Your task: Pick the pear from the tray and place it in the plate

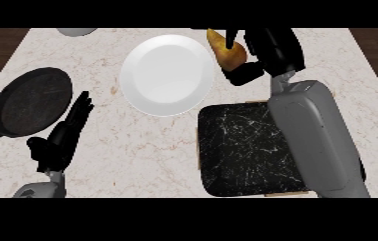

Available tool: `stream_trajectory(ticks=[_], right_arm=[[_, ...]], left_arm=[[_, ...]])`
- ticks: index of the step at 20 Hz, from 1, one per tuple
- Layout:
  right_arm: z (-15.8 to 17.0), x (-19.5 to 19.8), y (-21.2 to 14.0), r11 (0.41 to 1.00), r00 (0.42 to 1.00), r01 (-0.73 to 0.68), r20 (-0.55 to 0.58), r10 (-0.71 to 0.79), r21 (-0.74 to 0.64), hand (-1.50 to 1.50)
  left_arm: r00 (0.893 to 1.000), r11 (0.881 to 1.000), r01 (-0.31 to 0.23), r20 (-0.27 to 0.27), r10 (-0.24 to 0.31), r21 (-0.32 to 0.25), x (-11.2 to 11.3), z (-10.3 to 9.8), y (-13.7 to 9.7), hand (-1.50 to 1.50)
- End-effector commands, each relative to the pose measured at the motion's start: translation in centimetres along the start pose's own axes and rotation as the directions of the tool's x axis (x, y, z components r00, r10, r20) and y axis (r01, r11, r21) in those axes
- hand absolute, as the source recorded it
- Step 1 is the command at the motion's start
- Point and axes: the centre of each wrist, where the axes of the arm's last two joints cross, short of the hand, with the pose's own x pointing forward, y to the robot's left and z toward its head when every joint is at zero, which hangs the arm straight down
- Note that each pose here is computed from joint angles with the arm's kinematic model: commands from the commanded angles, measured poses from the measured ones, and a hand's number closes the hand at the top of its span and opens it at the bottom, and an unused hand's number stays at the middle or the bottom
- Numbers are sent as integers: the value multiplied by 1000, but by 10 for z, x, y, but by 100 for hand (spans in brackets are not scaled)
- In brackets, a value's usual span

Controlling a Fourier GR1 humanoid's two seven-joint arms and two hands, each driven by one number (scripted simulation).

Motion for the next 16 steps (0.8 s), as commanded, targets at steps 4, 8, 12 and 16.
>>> stream_trajectory(ticks=[4,8,12,16], right_arm=[[-34,33,62,997,999,37,29,-39,67,150],[-52,38,78,998,999,51,7,-52,45,150],[-53,43,101,995,998,63,-8,-62,74,150],[-56,35,102,977,968,205,-134,-211,-54,150]], left_arm=[[1000,1000,3,6,-3,-9,7,-3,-9,0],[1000,1000,-9,1,9,-19,5,-11,-14,0],[1000,1000,9,21,-8,-25,0,-14,-6,0],[1000,998,9,28,-7,-60,-1,-17,-22,0]])
